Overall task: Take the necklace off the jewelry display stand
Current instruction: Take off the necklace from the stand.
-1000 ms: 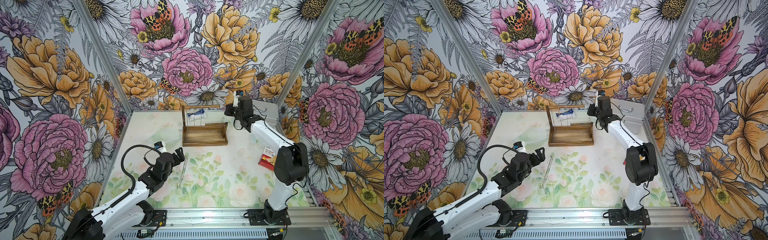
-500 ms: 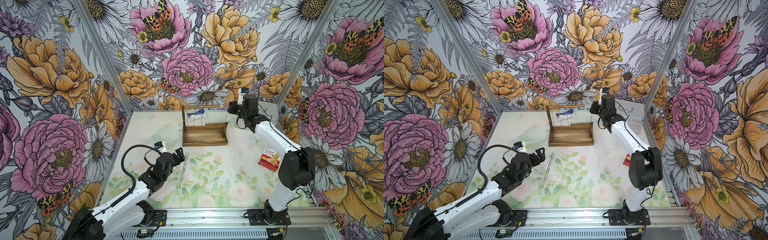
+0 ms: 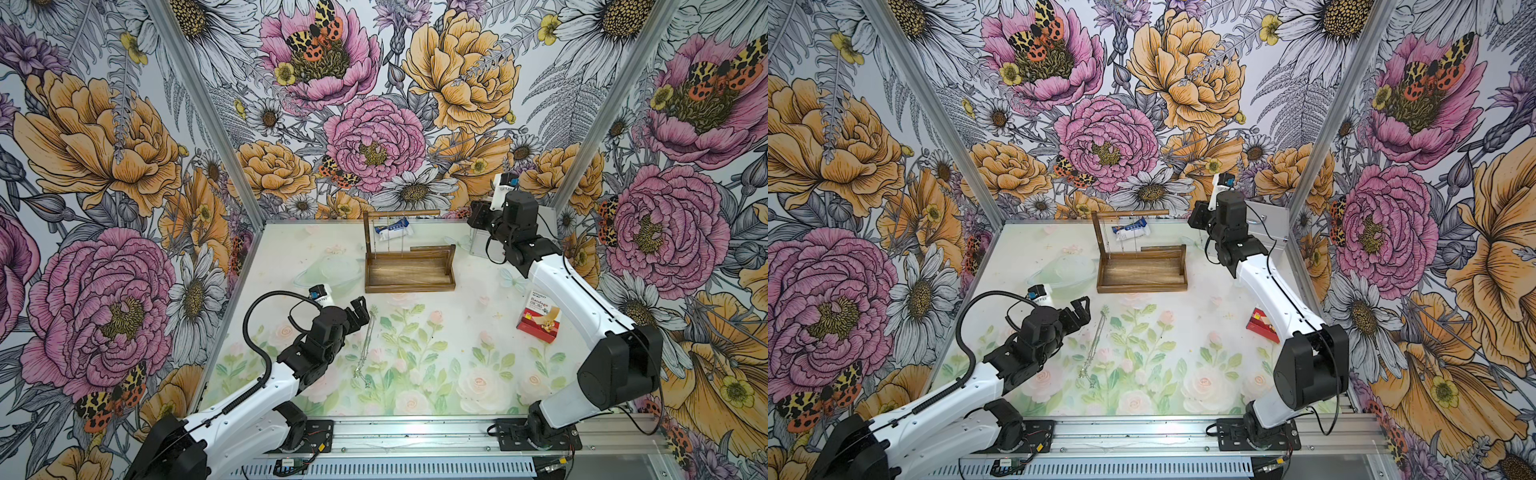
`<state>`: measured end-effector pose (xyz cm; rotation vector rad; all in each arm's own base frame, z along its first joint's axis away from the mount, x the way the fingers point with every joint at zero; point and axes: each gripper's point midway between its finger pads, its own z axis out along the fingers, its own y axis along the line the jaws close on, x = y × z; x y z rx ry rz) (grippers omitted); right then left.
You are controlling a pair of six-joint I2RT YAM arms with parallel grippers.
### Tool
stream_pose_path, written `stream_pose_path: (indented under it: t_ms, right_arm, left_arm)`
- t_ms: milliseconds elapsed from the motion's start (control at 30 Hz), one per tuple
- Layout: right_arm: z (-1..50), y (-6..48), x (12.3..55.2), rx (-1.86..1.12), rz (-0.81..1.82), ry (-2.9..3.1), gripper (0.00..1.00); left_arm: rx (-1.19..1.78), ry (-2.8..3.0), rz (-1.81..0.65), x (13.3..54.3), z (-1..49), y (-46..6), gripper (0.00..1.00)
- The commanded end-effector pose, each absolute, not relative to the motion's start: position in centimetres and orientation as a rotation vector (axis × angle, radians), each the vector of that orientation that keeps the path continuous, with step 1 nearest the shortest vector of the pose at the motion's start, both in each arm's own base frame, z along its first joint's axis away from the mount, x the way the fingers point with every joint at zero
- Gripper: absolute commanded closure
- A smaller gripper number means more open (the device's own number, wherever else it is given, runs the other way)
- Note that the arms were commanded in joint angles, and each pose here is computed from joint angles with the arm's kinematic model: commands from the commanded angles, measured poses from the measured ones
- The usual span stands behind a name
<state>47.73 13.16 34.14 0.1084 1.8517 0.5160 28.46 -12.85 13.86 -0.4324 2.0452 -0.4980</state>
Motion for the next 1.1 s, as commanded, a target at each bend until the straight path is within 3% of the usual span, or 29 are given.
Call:
stream_pose_path:
  t_ms: [0,633,1067]
  right_arm:
    - [35.7,13.1,45.9,0.092,0.555,1.811,1.00]
    - [35.0,18.4,35.8,-0.286,0.778,1.809,1.00]
    - [30.2,23.7,31.1,-0.528,0.837,1.854,1.00]
  left_arm:
    - [-0.423,2.016,-0.533,28.7,14.5,-13.0,0.01]
    - [-0.385,2.012,-0.560,28.7,14.7,-13.6,0.01]
    - [-0.370,2.017,-0.572,28.8,14.9,-13.9,0.01]
